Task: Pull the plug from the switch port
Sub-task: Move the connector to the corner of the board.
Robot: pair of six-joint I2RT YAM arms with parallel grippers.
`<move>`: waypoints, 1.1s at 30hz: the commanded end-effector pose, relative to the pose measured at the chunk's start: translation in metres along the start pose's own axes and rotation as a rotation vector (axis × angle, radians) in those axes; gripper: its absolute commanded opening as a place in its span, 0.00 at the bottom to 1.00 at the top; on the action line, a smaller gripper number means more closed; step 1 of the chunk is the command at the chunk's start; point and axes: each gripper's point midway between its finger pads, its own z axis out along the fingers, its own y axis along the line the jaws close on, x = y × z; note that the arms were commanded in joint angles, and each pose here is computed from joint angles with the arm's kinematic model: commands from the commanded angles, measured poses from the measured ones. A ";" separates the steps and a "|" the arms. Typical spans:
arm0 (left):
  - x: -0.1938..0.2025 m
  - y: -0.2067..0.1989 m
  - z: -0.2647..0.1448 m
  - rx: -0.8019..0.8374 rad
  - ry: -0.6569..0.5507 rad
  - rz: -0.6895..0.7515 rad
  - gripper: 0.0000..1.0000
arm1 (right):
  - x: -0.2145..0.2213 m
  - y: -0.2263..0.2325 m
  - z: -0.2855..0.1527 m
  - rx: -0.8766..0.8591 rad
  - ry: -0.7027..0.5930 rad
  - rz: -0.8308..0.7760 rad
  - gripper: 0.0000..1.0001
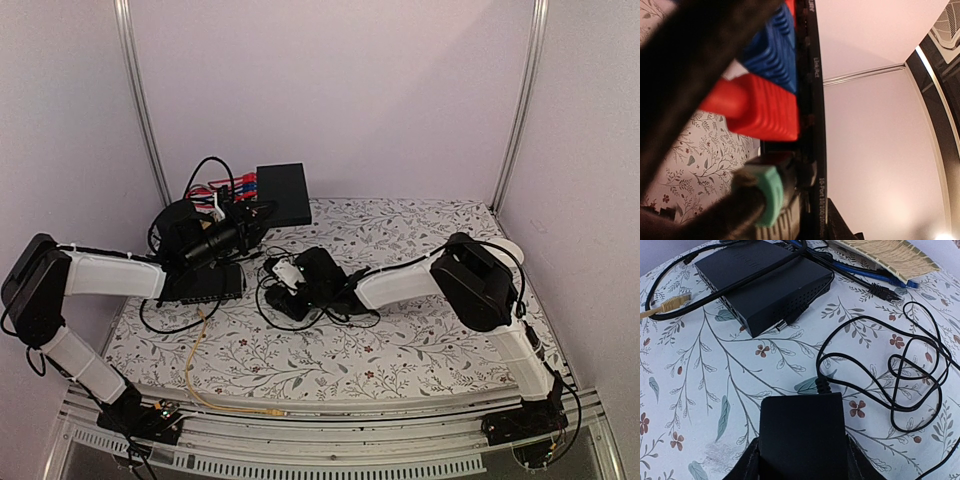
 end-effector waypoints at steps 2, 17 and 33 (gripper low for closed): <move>-0.018 -0.066 -0.003 0.207 -0.051 0.120 0.00 | 0.032 -0.026 -0.002 0.111 0.070 0.102 0.25; -0.014 -0.065 -0.003 0.188 -0.048 0.133 0.00 | 0.083 -0.121 -0.032 0.392 0.159 0.443 0.23; 0.010 -0.053 0.006 0.168 0.036 0.126 0.00 | 0.131 -0.235 -0.124 0.620 0.166 0.708 0.23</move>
